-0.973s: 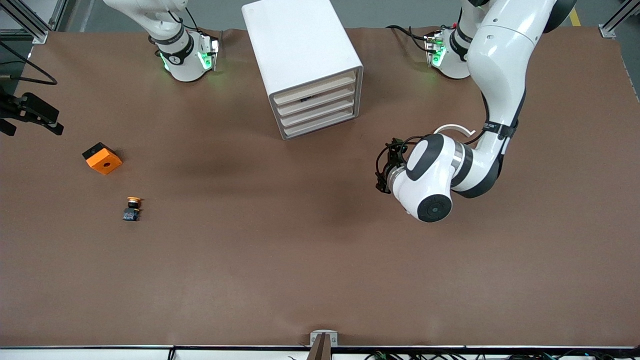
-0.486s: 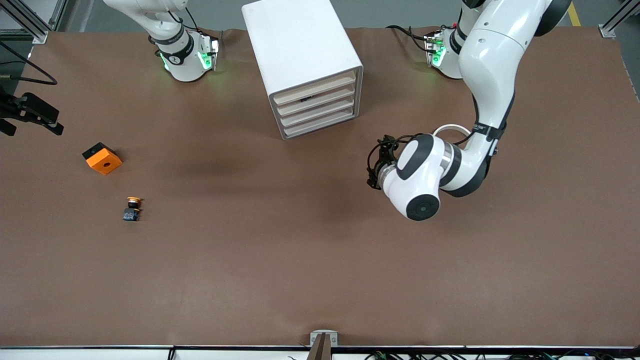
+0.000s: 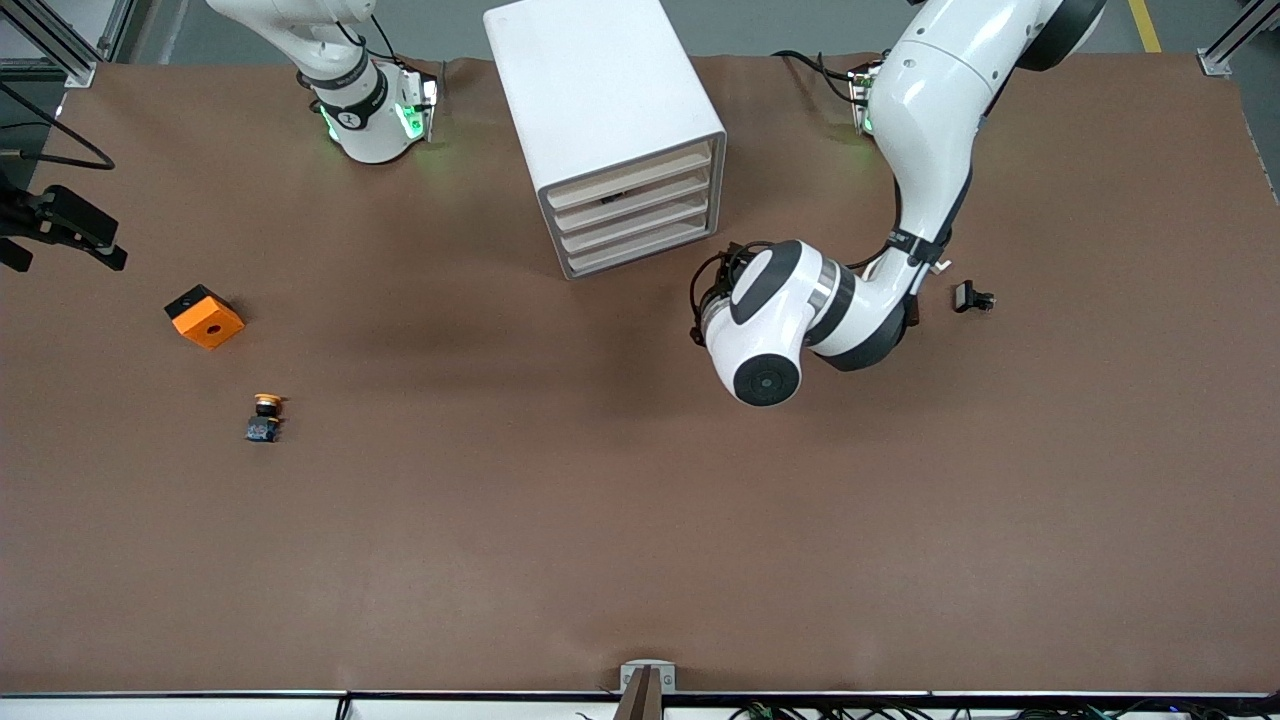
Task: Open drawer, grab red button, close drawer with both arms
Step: 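Reach the left gripper to the handle of a cabinet drawer, then close the left gripper on the drawer handle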
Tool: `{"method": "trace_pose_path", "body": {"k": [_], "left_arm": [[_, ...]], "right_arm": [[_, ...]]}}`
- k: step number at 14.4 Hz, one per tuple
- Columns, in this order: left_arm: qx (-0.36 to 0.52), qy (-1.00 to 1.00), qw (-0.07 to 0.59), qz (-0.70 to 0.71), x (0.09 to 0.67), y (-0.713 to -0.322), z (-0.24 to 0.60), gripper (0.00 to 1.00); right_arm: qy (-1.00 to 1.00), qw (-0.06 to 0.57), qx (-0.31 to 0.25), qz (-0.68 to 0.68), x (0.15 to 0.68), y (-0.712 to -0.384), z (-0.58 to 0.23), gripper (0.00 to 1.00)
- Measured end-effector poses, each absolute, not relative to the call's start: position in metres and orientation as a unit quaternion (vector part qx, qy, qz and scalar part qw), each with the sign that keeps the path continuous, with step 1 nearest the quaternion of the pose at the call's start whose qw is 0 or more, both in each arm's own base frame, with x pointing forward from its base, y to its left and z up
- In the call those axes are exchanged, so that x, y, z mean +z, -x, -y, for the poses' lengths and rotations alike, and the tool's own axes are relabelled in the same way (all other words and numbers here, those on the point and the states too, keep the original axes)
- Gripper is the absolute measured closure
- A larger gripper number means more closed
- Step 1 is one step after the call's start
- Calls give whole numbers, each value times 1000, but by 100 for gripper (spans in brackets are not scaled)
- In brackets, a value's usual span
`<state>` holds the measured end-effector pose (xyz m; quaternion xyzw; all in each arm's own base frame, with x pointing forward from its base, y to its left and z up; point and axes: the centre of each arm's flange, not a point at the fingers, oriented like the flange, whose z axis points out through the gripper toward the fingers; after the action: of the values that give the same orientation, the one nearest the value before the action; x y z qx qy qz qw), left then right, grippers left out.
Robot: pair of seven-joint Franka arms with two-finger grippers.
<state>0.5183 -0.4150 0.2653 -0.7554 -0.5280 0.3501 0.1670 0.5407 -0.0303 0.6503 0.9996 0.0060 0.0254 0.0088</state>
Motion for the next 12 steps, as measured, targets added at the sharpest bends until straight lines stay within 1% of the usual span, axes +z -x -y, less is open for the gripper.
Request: {"method": "trace_pose_path", "body": {"k": [3, 9, 12], "left_arm": [[394, 710, 165, 559, 261, -515, 423, 0], [424, 655, 209, 589, 229, -494, 444, 0], [422, 628, 234, 610, 226, -491, 443, 0]], "right_arm": [[-1000, 9, 25, -6, 650, -541, 30, 0], [-1000, 9, 25, -6, 650, -541, 30, 0], [-1000, 9, 25, -6, 650, -541, 30, 0]]}}
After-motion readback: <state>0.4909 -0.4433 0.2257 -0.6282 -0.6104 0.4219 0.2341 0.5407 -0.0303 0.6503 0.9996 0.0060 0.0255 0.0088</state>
